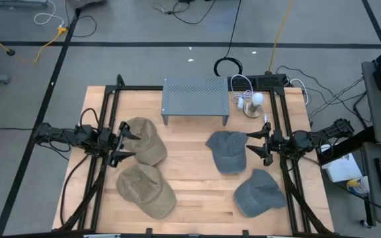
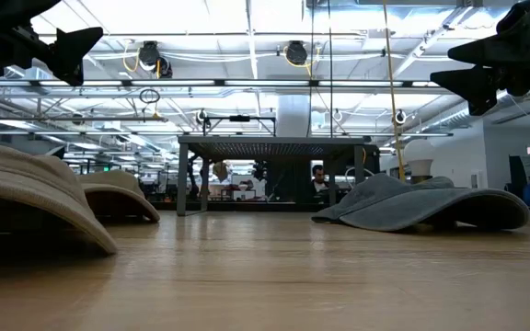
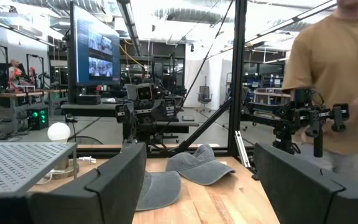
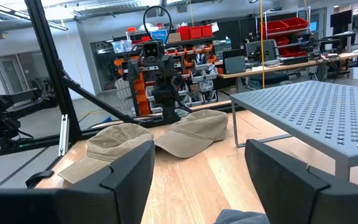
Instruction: Pick & Place hat
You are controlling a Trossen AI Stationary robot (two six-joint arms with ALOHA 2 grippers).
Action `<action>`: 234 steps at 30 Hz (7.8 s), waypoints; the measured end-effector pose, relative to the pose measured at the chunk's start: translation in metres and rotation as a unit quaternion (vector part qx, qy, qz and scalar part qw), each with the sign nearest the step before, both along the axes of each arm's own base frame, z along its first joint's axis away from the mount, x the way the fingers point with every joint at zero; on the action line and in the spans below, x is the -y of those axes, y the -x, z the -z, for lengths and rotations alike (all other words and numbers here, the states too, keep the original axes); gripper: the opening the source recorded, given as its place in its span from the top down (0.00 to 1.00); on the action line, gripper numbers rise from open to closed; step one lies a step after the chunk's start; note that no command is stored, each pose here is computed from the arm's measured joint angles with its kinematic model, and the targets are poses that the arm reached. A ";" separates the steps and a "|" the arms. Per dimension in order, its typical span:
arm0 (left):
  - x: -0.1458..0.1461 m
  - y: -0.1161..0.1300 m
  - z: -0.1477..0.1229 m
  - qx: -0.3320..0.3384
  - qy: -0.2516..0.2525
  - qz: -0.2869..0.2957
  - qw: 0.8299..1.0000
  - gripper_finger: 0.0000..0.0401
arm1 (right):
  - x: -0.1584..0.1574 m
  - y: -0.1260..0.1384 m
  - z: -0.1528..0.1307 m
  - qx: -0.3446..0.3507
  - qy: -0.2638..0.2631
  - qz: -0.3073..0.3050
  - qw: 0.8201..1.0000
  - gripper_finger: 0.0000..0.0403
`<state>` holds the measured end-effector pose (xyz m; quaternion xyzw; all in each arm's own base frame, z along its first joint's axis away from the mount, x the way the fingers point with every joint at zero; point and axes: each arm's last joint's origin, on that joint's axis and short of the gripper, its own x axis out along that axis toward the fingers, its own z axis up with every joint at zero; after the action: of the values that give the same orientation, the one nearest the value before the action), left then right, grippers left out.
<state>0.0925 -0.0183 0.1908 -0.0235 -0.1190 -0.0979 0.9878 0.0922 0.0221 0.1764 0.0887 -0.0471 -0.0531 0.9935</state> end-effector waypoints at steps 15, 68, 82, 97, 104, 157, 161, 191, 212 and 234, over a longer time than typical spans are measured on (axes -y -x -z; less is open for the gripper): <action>0.000 0.000 0.000 0.000 0.000 0.000 1.000 0.26 | 0.000 0.000 0.000 0.000 0.000 0.000 1.000 0.39; 0.000 0.000 0.000 0.000 0.000 0.000 1.000 0.26 | -0.031 -0.099 -0.238 -0.243 0.013 0.188 0.951 0.41; 0.000 0.000 0.000 0.000 0.000 0.000 1.000 0.26 | -0.040 -0.133 -0.239 -0.481 -0.055 0.018 0.875 0.41; 0.000 0.000 0.000 0.000 0.000 0.000 1.000 0.26 | -0.053 -0.136 -0.219 -0.611 -0.109 -0.172 0.765 0.41; 0.000 0.000 0.000 0.000 0.000 0.000 1.000 0.26 | -0.054 -0.135 -0.219 -0.613 -0.124 -0.187 0.757 0.41; 0.000 0.000 0.000 0.000 0.000 0.000 1.000 0.26 | -0.115 -0.137 -0.080 -0.636 0.050 -0.096 0.764 0.41; 0.000 0.000 0.000 0.000 0.000 0.000 1.000 0.26 | -0.123 -0.138 -0.060 -0.655 0.075 -0.096 0.745 0.41; 0.000 0.000 0.000 0.000 0.000 0.000 1.000 0.26 | -0.139 -0.147 0.019 -0.652 0.286 0.064 0.699 0.41; 0.000 0.000 0.000 0.000 0.000 0.000 1.000 0.26 | -0.133 -0.145 0.040 -0.637 0.339 0.110 0.684 0.47; 0.000 0.000 0.000 0.000 0.000 0.000 1.000 0.26 | -0.142 -0.146 0.024 -0.625 0.348 0.103 0.692 0.97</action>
<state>0.0925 -0.0183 0.1908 -0.0235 -0.1193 -0.0979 0.9877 0.2380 0.1640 0.1527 -0.3219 0.5604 -0.1783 0.7420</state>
